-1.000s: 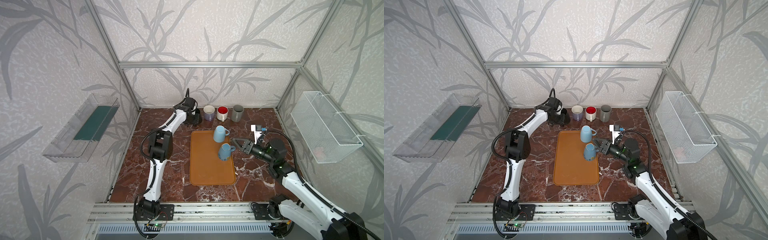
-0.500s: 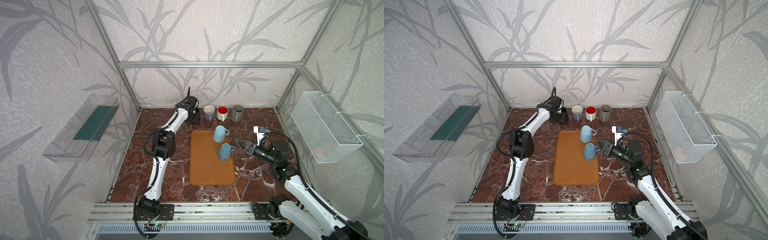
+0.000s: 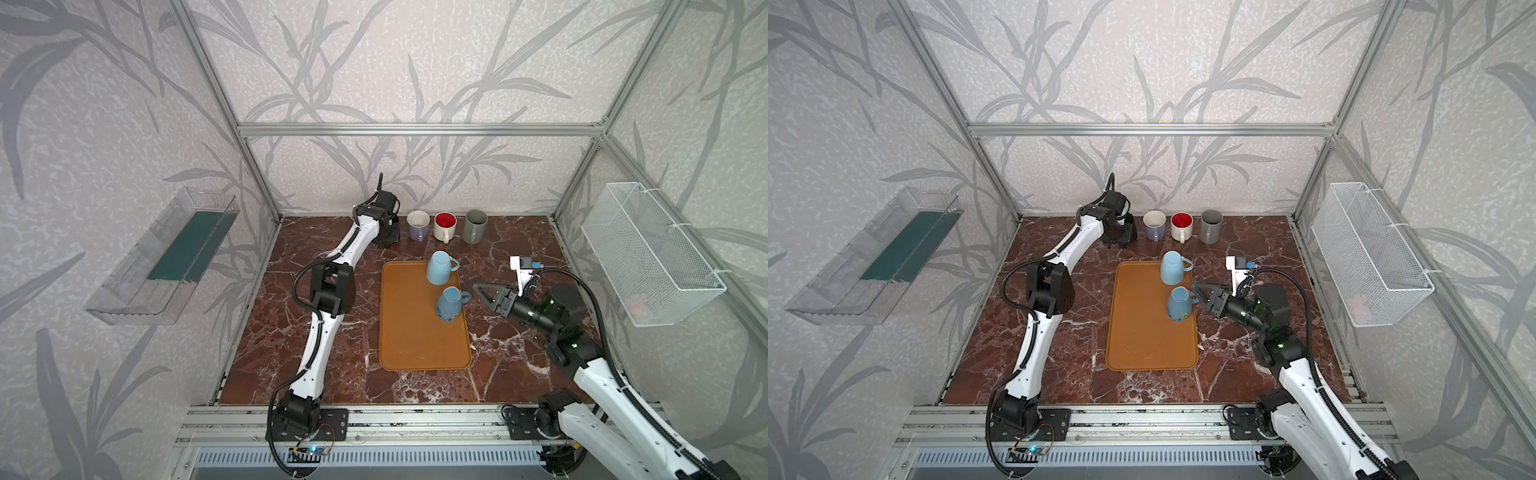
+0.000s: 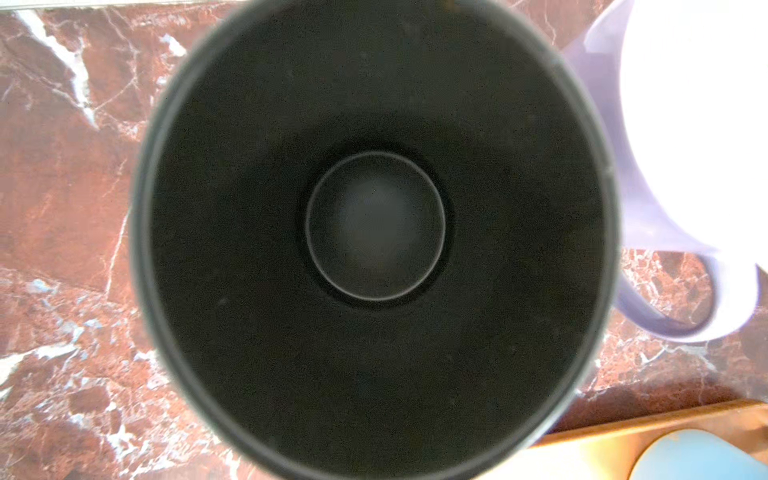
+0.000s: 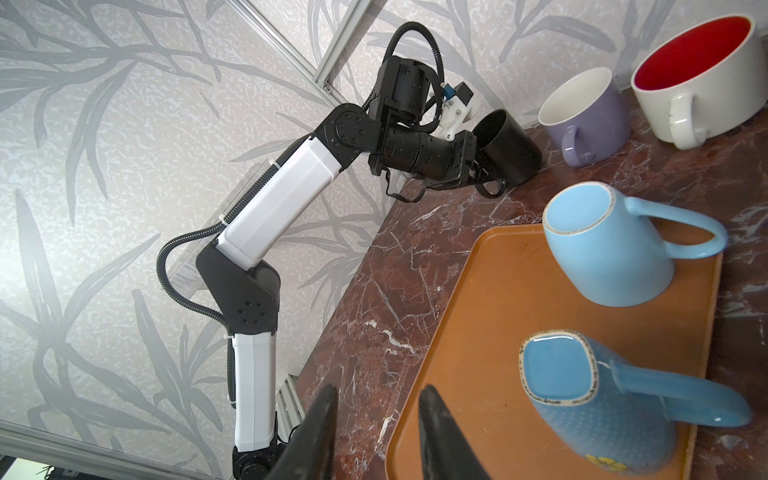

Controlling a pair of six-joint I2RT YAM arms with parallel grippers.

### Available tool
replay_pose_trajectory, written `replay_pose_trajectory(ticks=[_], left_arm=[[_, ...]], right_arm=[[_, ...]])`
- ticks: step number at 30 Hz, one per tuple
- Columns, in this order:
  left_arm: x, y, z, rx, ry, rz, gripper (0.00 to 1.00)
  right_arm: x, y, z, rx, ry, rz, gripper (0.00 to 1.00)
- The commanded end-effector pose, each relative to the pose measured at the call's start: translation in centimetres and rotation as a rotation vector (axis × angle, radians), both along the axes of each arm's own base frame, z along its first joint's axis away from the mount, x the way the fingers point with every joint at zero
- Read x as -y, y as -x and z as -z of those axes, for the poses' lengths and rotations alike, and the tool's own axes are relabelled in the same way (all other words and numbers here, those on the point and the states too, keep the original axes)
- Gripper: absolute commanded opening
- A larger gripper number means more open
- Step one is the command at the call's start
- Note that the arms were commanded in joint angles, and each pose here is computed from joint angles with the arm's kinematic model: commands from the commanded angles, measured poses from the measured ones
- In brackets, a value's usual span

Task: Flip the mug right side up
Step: 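Set the black mug upright beside the purple mug and open the left gripper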

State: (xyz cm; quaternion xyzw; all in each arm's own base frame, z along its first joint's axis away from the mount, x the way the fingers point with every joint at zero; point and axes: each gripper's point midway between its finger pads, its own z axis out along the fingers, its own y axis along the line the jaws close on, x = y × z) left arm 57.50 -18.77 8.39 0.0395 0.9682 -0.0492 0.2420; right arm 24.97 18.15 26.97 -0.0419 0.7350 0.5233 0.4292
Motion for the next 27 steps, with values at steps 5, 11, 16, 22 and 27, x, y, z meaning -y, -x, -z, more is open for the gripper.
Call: replay_pose_trajectory(ticks=[5,11,16,22,27], left_arm=[[1.0,-1.8,-1.5,0.088,0.011,0.02,0.0],[1.2,-2.0,-0.9,0.081,0.019,0.021,0.0],[1.4,-2.0,-0.6,0.075,0.027,0.021,0.0],[1.3,-2.1,-0.7,0.079,0.022,0.015,0.06],[1.7,-2.1,-1.1,0.086,0.032,0.038,0.22]], right_arm=[[0.1,0.7,-1.1,0.026,-0.01,-0.013,0.34],[0.2,0.9,-1.3,0.027,-0.012,-0.013,0.35],[0.2,1.0,-1.3,0.029,-0.01,-0.012,0.35],[0.2,1.0,-1.2,0.024,-0.009,-0.015,0.35],[0.1,0.9,-0.8,0.021,0.004,-0.016,0.36]])
